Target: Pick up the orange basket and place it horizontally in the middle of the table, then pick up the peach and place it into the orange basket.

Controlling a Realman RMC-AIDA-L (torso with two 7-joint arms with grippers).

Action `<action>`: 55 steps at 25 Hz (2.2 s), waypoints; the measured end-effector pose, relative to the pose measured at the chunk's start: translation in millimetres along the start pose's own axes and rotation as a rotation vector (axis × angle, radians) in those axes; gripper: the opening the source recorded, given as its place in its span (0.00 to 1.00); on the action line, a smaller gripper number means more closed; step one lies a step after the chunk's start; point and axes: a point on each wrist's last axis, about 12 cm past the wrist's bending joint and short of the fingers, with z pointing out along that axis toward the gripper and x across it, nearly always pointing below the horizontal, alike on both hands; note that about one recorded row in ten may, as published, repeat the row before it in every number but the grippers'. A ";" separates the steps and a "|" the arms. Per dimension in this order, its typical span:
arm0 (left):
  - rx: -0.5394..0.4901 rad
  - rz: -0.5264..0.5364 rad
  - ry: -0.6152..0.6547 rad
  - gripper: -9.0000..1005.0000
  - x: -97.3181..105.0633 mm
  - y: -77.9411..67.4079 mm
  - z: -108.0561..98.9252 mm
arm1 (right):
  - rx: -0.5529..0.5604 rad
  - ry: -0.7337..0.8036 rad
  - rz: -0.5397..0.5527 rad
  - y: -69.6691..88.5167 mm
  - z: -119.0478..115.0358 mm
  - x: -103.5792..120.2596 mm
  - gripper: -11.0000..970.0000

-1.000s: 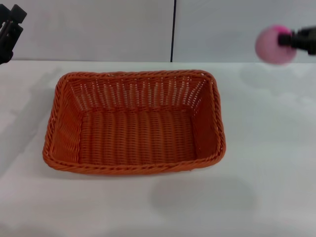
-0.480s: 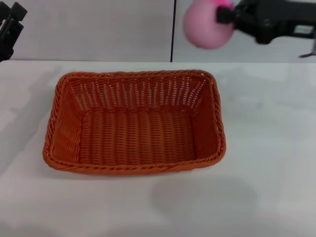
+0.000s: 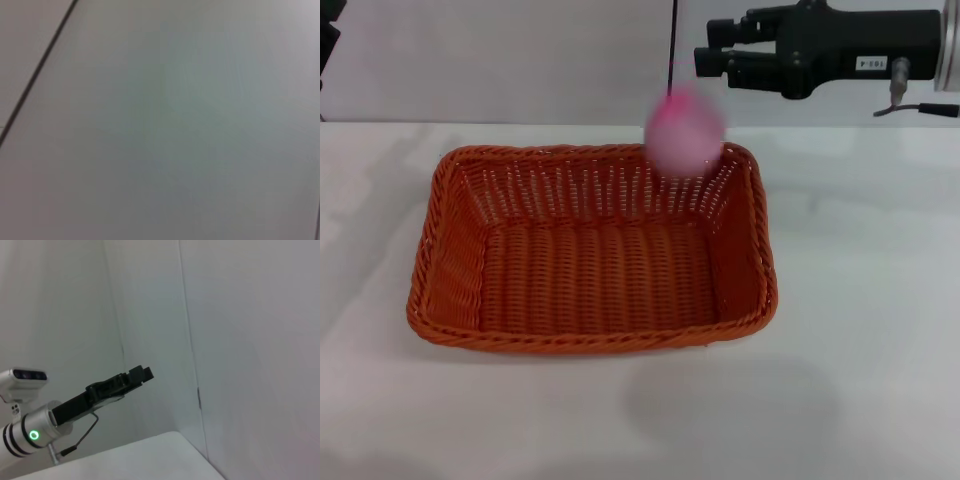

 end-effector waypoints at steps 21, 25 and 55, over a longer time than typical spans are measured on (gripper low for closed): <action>0.000 -0.023 0.007 0.48 5.2 -4.3 -9.3 | 0.293 -0.319 0.060 31.3 -87.4 80.0 0.47; 0.001 -0.037 0.013 0.47 10.6 -8.3 -12.0 | 0.495 -0.418 0.037 39.5 -121.4 107.2 0.47; -0.097 0.038 -0.046 0.47 28.0 -24.2 -41.3 | 1.186 -0.653 -0.011 53.4 -178.9 167.7 0.47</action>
